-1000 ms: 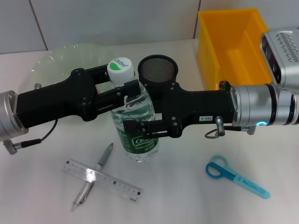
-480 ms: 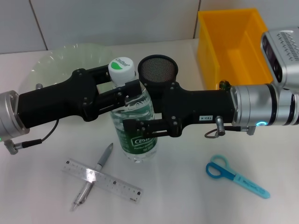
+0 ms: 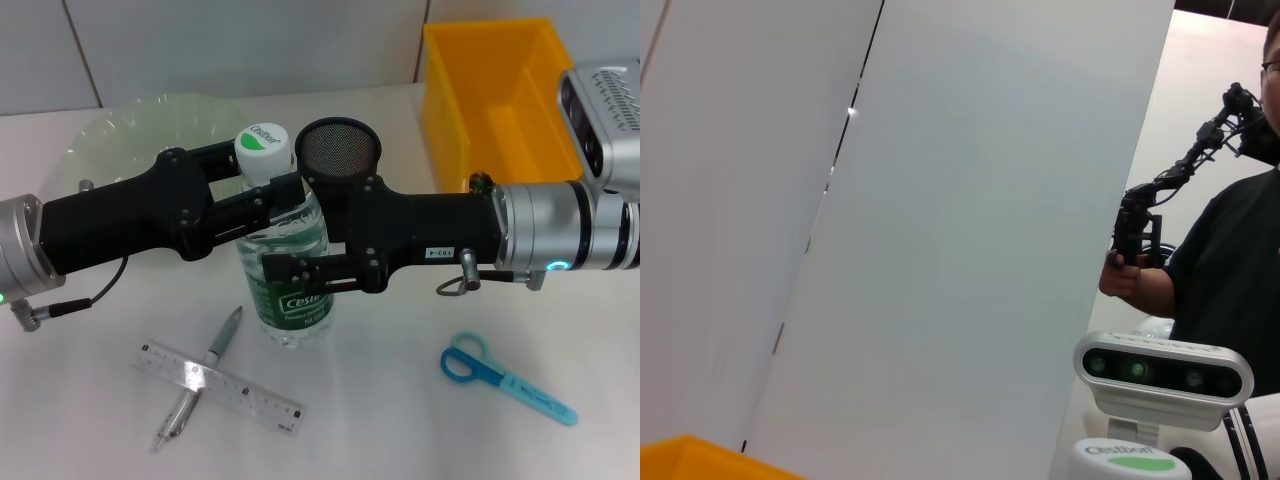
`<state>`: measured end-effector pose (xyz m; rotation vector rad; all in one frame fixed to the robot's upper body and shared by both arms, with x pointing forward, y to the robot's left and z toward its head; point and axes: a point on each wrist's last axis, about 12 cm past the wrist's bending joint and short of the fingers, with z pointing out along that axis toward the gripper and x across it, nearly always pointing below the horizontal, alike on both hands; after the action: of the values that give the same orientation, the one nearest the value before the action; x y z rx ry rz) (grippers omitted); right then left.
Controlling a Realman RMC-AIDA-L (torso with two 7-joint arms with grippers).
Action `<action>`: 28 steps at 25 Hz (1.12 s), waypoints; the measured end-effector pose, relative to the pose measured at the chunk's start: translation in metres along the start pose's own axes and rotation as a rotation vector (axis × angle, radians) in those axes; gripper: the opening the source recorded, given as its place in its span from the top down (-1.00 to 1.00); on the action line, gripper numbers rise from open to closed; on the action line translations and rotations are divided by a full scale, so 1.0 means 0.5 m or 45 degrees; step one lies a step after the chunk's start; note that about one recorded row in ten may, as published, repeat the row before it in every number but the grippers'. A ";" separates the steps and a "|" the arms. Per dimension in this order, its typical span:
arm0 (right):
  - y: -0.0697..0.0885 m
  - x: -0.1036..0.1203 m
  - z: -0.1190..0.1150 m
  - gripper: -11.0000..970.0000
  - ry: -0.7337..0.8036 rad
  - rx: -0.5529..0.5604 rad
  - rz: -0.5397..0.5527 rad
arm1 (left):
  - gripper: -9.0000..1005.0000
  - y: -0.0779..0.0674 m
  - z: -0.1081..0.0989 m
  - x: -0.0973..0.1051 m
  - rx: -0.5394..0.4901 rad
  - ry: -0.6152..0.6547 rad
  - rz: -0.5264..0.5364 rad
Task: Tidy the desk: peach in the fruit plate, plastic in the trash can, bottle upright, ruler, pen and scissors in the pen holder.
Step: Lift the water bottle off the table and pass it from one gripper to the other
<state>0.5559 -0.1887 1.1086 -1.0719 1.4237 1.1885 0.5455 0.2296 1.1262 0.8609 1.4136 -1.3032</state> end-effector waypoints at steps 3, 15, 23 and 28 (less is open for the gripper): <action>-0.002 0.001 0.000 -0.55 0.003 0.008 -0.007 | -0.02 0.000 0.000 0.000 0.000 0.001 -0.002; -0.001 0.005 -0.008 -0.55 0.010 0.025 -0.059 | -0.02 -0.001 -0.004 0.002 -0.004 0.005 -0.008; -0.002 0.008 -0.008 -0.55 0.020 0.035 -0.072 | -0.02 0.000 -0.004 -0.001 -0.004 -0.002 -0.005; -0.004 0.009 -0.008 -0.55 0.027 0.045 -0.077 | -0.02 0.001 -0.005 -0.003 -0.005 -0.003 -0.002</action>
<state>0.5567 -0.1931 1.1042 -1.0986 1.4137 1.1076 0.5460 0.2321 1.1271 0.8553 1.4150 -1.3021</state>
